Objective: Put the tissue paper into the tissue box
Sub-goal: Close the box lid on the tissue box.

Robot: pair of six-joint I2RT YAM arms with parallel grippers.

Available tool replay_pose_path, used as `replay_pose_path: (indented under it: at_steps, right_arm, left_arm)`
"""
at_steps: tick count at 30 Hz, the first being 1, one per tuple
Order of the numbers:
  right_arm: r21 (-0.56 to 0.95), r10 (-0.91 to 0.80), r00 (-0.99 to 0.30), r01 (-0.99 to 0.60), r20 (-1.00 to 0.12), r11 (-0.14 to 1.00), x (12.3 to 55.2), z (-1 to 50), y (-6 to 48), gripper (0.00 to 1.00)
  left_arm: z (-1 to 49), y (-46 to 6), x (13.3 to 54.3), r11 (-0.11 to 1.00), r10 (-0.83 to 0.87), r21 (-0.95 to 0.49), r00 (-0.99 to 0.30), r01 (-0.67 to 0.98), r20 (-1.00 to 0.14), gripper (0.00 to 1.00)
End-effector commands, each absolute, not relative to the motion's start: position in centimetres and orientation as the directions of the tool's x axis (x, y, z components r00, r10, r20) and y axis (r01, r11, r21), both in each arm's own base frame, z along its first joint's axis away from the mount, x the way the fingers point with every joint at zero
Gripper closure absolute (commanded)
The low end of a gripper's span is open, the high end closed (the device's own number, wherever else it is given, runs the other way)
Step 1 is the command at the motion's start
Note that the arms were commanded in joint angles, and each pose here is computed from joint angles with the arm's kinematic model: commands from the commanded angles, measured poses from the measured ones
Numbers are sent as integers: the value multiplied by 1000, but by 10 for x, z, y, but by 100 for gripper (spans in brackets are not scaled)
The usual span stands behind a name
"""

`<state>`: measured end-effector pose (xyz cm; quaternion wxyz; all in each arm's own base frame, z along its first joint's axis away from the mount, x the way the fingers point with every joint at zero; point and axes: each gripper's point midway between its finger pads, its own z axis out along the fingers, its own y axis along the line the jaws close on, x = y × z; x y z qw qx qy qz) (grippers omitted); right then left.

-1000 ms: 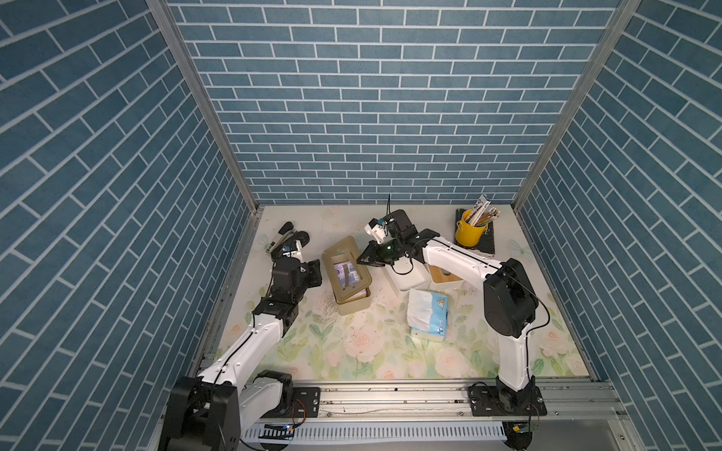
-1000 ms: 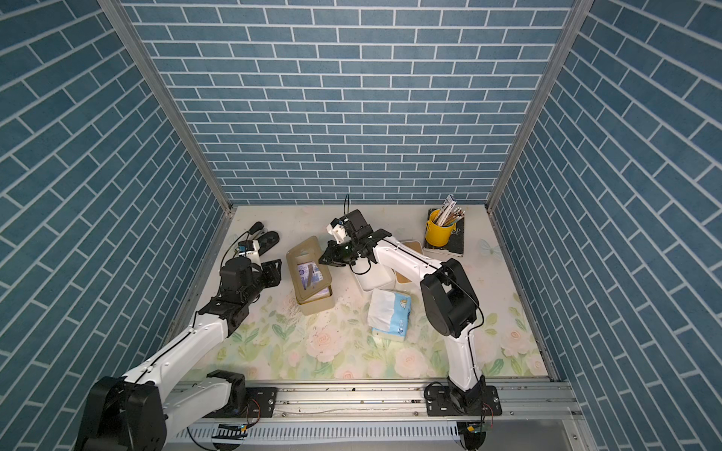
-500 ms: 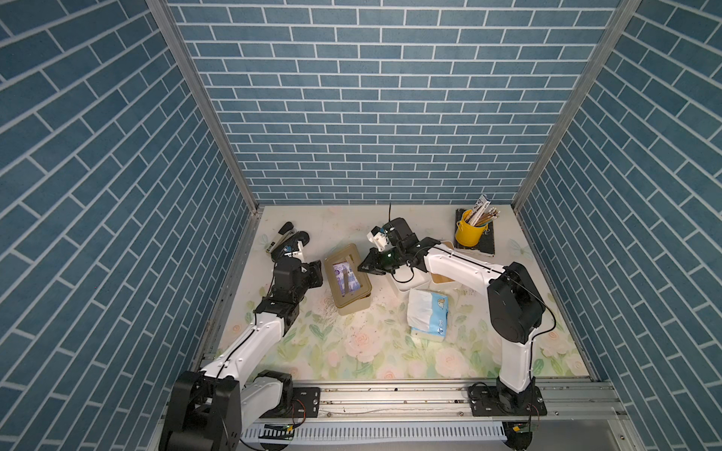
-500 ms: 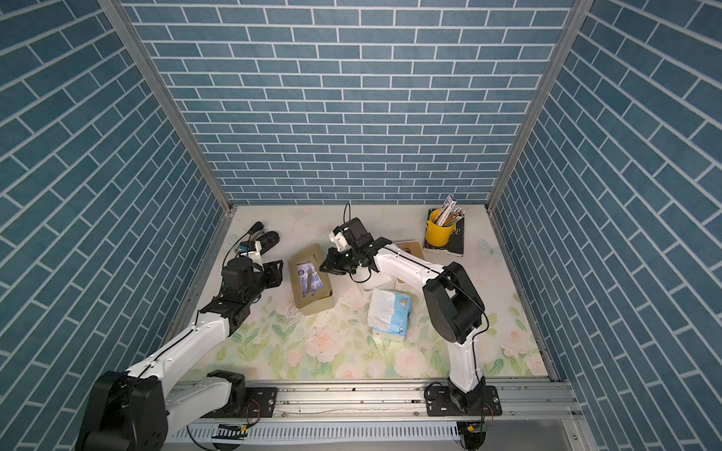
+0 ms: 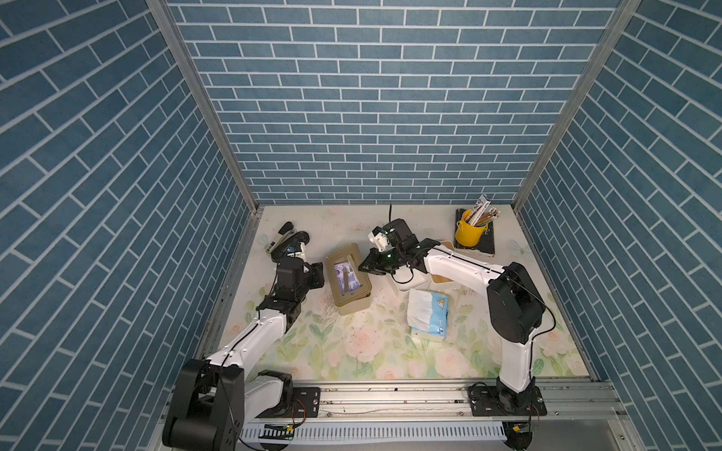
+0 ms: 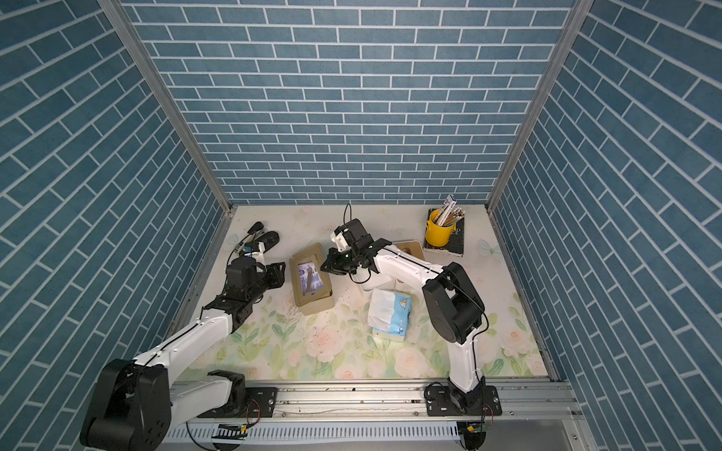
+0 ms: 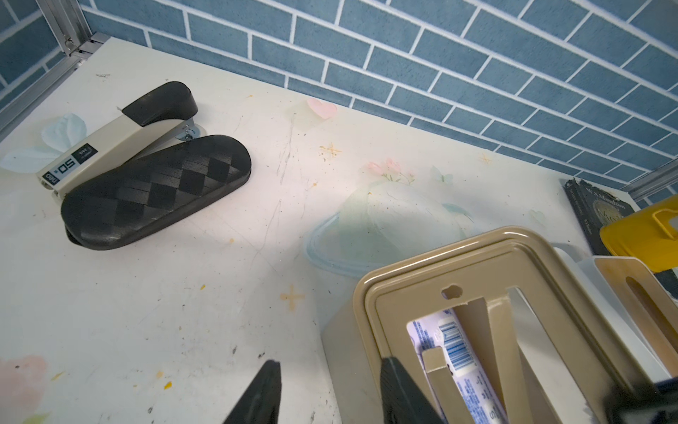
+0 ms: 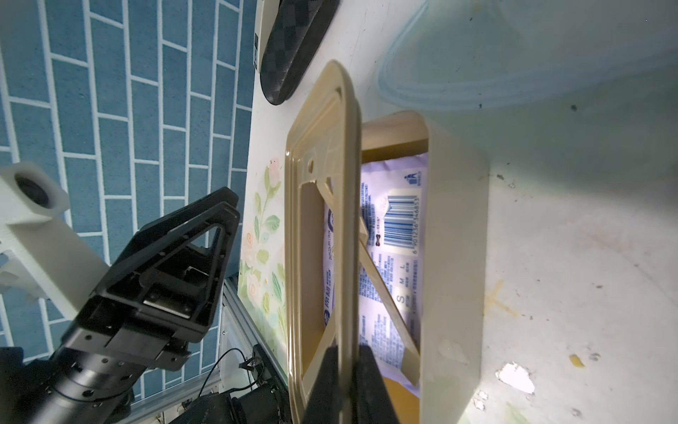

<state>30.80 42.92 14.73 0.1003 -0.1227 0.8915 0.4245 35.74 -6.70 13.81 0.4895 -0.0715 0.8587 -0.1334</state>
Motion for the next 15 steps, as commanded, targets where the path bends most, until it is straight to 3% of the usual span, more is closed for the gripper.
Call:
replay_pose_path:
  at_steps: [1,15]
  right_arm:
    - [709,-135,-944,-317,-302,630,307,145,424,100]
    - [678,-175,-939,-336,-296,654,308,128,424,100]
  left_arm:
    - [131,-69,359,954,-245,-299,-520,21,-818,51]
    - [102,-87,368,942,-215,-326,-606,78,-766,44]
